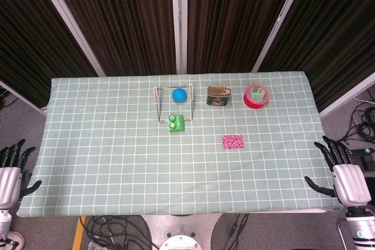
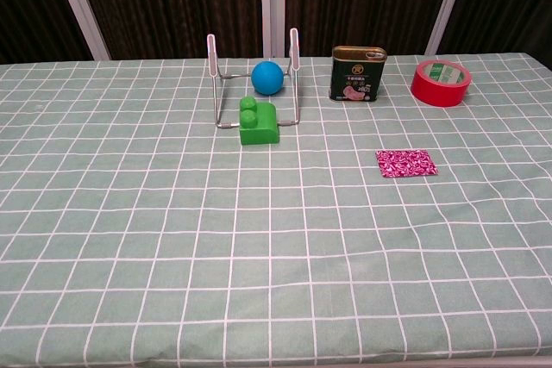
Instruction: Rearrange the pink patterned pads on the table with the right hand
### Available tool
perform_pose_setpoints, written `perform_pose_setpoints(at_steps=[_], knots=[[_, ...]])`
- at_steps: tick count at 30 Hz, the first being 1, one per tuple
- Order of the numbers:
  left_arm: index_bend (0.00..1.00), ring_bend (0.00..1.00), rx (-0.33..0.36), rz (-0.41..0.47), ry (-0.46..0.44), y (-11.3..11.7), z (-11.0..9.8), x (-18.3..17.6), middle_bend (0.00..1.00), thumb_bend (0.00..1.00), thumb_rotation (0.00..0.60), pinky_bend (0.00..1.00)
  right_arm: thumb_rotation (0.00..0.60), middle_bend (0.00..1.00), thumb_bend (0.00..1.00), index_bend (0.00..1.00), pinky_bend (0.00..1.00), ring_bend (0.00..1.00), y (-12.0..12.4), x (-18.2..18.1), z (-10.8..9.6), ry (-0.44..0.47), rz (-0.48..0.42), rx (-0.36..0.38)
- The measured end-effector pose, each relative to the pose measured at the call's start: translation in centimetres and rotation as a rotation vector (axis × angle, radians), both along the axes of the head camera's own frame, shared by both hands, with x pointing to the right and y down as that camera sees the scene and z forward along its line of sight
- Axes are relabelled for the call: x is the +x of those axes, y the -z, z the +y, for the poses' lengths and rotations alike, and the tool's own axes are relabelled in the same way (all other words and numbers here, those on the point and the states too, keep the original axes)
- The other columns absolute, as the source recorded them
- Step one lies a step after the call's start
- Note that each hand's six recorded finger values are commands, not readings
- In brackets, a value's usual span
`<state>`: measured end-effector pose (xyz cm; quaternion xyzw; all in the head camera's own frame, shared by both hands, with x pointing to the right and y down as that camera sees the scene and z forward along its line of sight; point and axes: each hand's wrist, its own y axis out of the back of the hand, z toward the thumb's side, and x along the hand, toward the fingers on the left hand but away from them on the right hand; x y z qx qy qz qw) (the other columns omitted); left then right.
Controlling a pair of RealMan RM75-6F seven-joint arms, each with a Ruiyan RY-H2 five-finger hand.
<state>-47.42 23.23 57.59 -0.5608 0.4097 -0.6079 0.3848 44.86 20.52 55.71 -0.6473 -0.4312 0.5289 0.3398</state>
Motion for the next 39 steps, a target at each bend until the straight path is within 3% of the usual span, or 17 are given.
perform_pose_setpoints(at_steps=[20,26,34,39], knots=[[0.25,0.12,0.004,0.001,-0.002,0.2,-0.1,0.2,0.15,0.04,0.6,0.13,0.499,0.0,0.14,0.11,0.0,0.0,-0.1,0.1,0.1,-0.002,0.0,-0.006],[0.25,0.12,-0.002,0.008,-0.004,-0.1,-0.1,0.4,0.15,0.04,0.6,0.13,0.495,0.0,0.26,0.14,0.0,0.0,-0.8,-0.6,-0.9,0.008,0.024,-0.006],[0.25,0.12,-0.002,0.008,0.005,0.0,0.2,0.2,0.15,0.04,0.6,0.13,0.489,0.0,0.45,0.24,0.0,0.0,-4.8,-4.1,-3.8,0.049,-0.005,-0.144],[0.25,0.12,-0.008,0.01,0.012,-0.1,0.4,0.1,0.15,0.04,0.6,0.13,0.461,0.0,0.49,0.29,0.0,0.0,-9.0,-8.1,-5.9,0.09,-0.038,-0.266]])
